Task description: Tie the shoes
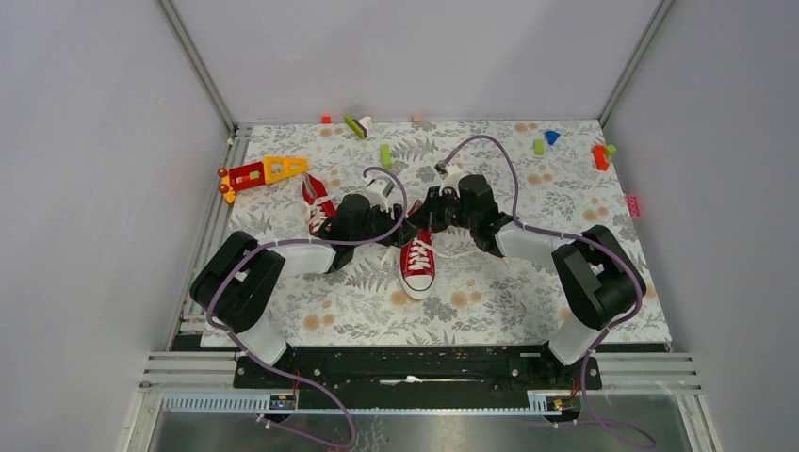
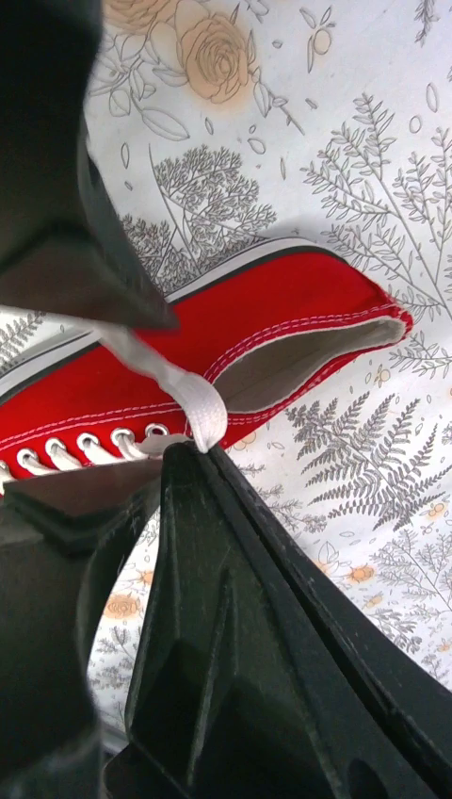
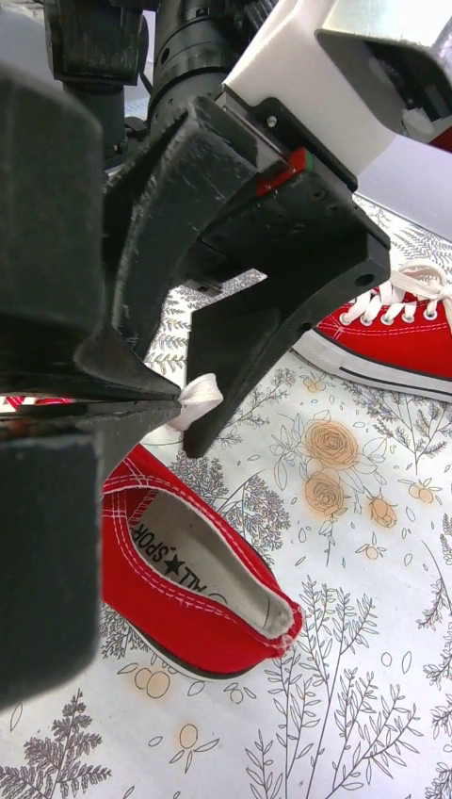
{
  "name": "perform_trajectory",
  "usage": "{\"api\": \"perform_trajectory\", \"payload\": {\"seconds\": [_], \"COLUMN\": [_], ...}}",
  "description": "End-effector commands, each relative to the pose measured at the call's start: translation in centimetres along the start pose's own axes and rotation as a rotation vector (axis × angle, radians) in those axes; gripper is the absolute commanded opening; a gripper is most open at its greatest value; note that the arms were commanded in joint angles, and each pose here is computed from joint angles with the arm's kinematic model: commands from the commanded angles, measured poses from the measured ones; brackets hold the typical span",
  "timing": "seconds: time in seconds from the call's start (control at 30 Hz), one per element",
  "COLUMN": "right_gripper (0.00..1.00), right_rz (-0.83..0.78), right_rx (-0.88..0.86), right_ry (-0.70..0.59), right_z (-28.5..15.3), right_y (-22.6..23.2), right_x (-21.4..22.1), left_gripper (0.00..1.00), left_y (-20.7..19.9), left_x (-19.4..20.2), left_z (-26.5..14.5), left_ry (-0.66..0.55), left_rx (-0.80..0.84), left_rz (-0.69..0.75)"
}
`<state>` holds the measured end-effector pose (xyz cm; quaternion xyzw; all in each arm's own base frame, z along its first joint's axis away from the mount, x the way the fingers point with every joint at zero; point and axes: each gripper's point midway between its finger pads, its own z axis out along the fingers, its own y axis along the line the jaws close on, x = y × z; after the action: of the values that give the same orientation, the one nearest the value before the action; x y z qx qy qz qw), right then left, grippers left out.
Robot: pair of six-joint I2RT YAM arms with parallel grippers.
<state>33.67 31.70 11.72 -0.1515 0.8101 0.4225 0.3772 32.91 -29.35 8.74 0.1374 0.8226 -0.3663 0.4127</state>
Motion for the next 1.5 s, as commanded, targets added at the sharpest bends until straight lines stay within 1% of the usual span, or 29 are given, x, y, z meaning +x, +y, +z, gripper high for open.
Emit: {"api": "perform_trajectory", "payload": {"seconds": [0.0, 0.03, 0.13, 0.2, 0.27, 0.3, 0.37, 0.43, 0.47, 0.6, 0.73, 0.93, 1.0, 1.07, 1.13, 1.23, 1.3, 1.33, 1.47], "right_gripper": [0.0, 0.0, 0.06, 0.16, 0.29, 0.36, 0.48, 0.53, 0.54, 0.52, 0.46, 0.41, 0.37, 0.3, 0.22, 0.17, 0.15, 0.15, 0.14], "right_rz": [-0.035, -0.033, -0.034, -0.035, -0.036, -0.037, -0.037, -0.036, -0.035, -0.033, -0.031, -0.027, -0.026, -0.025, -0.028, -0.031, -0.035, -0.036, -0.037], "right_rx": [-0.048, -0.047, -0.044, -0.042, -0.033, -0.031, -0.025, -0.021, -0.02, -0.028, -0.037, -0.033, -0.034, -0.031, -0.026, -0.023, -0.026, -0.028, -0.041], "right_ry": [-0.062, -0.063, -0.066, -0.07, -0.075, -0.077, -0.084, -0.088, -0.09, -0.083, -0.071, -0.058, -0.053, -0.055, -0.061, -0.072, -0.079, -0.082, -0.088], "right_z": [-0.6, -0.5, -0.6, -0.6, -0.8, -0.8, -0.9, -1.0, -1.0, -1.0, -0.8, -0.7, -0.6, -0.7, -0.8, -1.0, -1.2, -1.2, -1.3], "right_y": [1.9, 1.9, 1.9, 1.9, 1.8, 1.8, 1.8, 1.8, 1.8, 2.0, 2.2, 2.1, 2.1, 2.1, 2.1, 2.1, 2.2, 2.3, 2.5], "right_x": [-2.0, -2.0, -2.1, -2.1, -2.2, -2.3, -2.4, -2.5, -2.6, -2.6, -2.6, -2.5, -2.5, -2.6, -2.7, -2.8, -2.8, -2.9, -2.9], "left_gripper": [0.38, 0.32, 0.16, 0.08, 0.02, 0.0, 0.0, 0.0, 0.0, 0.0, 0.0, 0.02, 0.03, 0.04, 0.08, 0.19, 0.27, 0.3, 0.36], "left_y": [-1.7, -1.6, -1.6, -1.6, -1.7, -1.9, -2.0, -2.1, -2.3, -2.8, -3.3, -3.8, -3.9, -4.0, -4.0, -3.8, -3.6, -3.5, -3.5], "left_x": [-4.3, -4.3, -4.3, -4.2, -4.0, -4.0, -3.8, -3.7, -3.7, -3.5, -3.4, -3.7, -3.8, -3.9, -3.9, -4.1, -4.3, -4.4, -5.0], "left_z": [0.5, 0.4, 0.2, 0.1, 0.1, 0.1, 0.1, 0.0, 0.0, -0.1, -0.2, -0.5, -0.6, -0.7, -0.6, -0.7, -0.7, -0.8, -0.8], "left_ry": [-0.133, -0.135, -0.136, -0.133, -0.128, -0.125, -0.122, -0.119, -0.118, -0.112, -0.103, -0.109, -0.107, -0.11, -0.105, -0.112, -0.121, -0.128, -0.161], "left_rx": [0.046, 0.042, 0.038, 0.041, 0.052, 0.057, 0.06, 0.059, 0.062, 0.076, 0.089, 0.099, 0.098, 0.1, 0.095, 0.083, 0.067, 0.058, 0.049], "left_rz": [0.037, 0.042, 0.063, 0.074, 0.084, 0.09, 0.102, 0.117, 0.125, 0.147, 0.157, 0.173, 0.178, 0.183, 0.183, 0.18, 0.172, 0.167, 0.143]}}
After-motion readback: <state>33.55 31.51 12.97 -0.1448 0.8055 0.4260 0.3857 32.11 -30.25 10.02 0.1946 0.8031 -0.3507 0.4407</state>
